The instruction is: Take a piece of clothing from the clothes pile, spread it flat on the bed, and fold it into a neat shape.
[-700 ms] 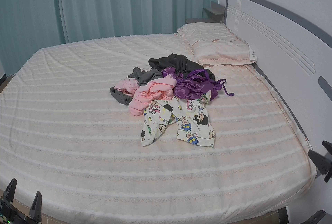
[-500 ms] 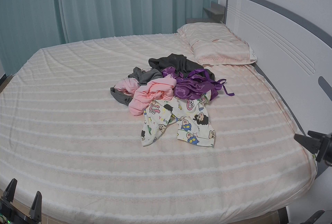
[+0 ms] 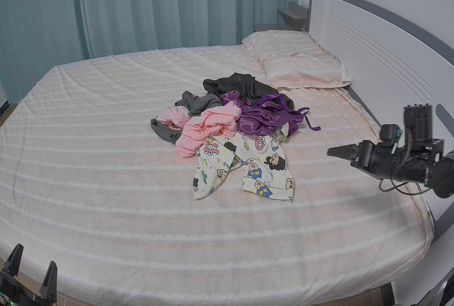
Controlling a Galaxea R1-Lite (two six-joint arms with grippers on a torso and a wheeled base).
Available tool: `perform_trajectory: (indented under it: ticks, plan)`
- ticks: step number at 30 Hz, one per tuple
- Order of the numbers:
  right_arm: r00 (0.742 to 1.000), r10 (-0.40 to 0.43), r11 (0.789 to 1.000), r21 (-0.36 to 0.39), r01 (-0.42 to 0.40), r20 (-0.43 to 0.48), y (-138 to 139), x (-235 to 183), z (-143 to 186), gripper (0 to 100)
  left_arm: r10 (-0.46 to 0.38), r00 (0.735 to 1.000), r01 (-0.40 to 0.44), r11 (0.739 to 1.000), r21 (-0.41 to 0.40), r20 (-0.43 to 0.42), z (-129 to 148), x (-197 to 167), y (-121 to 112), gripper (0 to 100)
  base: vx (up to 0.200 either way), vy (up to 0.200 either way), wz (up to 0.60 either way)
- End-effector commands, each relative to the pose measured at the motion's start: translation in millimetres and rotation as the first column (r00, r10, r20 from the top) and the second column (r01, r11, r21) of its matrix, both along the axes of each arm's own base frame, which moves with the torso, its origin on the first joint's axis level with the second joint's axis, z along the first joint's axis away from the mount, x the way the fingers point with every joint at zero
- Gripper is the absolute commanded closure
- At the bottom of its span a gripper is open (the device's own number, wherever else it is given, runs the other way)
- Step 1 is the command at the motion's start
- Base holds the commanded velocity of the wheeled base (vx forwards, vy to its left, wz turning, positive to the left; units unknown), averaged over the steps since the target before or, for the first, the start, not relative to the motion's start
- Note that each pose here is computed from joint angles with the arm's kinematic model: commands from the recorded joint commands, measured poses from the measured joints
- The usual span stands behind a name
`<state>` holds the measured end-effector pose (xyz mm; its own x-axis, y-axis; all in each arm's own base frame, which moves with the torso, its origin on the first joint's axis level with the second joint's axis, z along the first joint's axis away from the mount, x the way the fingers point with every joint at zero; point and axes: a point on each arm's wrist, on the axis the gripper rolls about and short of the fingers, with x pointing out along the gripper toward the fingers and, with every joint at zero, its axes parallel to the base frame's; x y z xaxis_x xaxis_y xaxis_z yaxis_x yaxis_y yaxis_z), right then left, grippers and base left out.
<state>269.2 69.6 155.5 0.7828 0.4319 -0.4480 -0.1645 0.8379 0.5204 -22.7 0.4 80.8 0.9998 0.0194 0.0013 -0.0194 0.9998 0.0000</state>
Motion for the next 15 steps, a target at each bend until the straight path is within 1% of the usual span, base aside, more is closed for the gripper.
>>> perform_trajectory:
  ticks: [1, 4, 5, 7, 9, 15]
  plan:
    - [0.984, -0.030, 0.997, 0.059, 0.041, -0.177, 67, 116, -107, 0, 0.001, 1.000, -0.001, 1.000, 0.000, 0.000, -5, 0, 0, 0, 0.000, 0.000, 0.00]
    - [0.981, -0.059, 0.996, 0.059, 0.071, -0.185, 72, 126, -118, 0, 0.001, 1.000, -0.001, 1.000, 0.000, 0.000, -5, 0, 0, 0, 0.000, 0.000, 0.00]
    - [0.978, -0.067, 0.995, 0.060, 0.080, -0.197, 75, 132, -127, 0, 0.001, 1.000, -0.001, 1.000, 0.000, 0.000, -5, 0, 0, 0, 0.000, 0.000, 0.00]
    - [0.977, -0.067, 0.995, 0.058, 0.080, -0.201, 76, 134, -131, 0, 0.001, 1.000, -0.001, 1.000, 0.000, 0.000, -5, 0, 0, 0, 0.000, 0.000, 0.00]
    - [0.975, -0.069, 0.995, 0.051, 0.082, -0.213, 78, 140, -143, 0, 0.001, 1.000, -0.001, 1.000, 0.000, 0.000, -5, 0, 0, 0, 0.000, 0.000, 0.00]
    - [0.974, -0.077, 0.995, 0.043, 0.088, -0.213, 81, 147, -151, 0, 0.001, 1.000, -0.001, 1.000, 0.000, 0.002, -5, 0, 0, 0, 0.000, 0.000, 0.00]
